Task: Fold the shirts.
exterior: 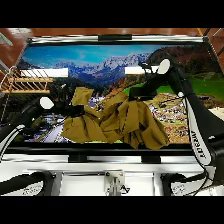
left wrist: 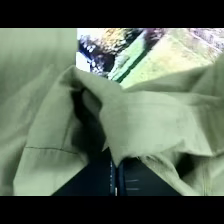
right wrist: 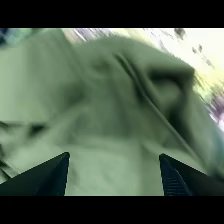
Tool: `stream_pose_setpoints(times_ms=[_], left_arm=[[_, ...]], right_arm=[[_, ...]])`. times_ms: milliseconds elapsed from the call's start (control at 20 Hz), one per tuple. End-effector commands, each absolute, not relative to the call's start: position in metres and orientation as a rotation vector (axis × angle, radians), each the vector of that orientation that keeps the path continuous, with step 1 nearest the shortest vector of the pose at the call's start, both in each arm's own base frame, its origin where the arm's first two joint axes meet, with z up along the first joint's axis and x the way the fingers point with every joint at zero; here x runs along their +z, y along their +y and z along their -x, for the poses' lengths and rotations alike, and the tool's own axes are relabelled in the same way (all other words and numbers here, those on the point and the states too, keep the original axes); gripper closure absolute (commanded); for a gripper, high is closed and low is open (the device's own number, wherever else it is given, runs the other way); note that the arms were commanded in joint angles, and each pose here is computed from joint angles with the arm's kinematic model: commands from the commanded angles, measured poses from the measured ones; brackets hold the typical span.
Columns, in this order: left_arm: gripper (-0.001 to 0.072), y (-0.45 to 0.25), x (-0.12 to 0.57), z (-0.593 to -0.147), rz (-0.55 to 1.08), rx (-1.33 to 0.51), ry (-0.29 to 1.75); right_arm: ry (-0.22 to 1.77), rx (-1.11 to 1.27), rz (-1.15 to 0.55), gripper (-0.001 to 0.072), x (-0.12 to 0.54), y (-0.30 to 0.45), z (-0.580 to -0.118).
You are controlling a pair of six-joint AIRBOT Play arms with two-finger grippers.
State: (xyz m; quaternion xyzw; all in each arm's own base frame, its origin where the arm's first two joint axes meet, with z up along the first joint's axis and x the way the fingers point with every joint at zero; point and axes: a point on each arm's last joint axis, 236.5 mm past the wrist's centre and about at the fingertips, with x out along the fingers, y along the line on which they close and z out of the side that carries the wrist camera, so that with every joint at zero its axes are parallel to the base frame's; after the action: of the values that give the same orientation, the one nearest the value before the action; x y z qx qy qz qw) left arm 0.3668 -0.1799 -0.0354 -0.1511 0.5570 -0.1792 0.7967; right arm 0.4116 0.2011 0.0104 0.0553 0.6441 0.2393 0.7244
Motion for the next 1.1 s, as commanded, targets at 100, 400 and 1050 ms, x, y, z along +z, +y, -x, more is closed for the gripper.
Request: stream_pose_setpoints(times_ms=[100,400,1050], left_arm=[[0.066,-0.165,0.017,-0.358,0.155,-0.437,1.117],[0.066,-0.132,0.086,-0.361,0.164,-0.395,0.978],[0.066,-0.171,0.212,-0.323,0.113,-0.688,0.938]], right_arm=[[1.43,0.477,-0.087,0.0031,-0.019,0.221,-0.417],[1.385,0.526,-0.046,0.0656,0.018,0.218,-0.411],[1.305,0.359,0.043,0.0656,0.167,0.17,-0.288]])
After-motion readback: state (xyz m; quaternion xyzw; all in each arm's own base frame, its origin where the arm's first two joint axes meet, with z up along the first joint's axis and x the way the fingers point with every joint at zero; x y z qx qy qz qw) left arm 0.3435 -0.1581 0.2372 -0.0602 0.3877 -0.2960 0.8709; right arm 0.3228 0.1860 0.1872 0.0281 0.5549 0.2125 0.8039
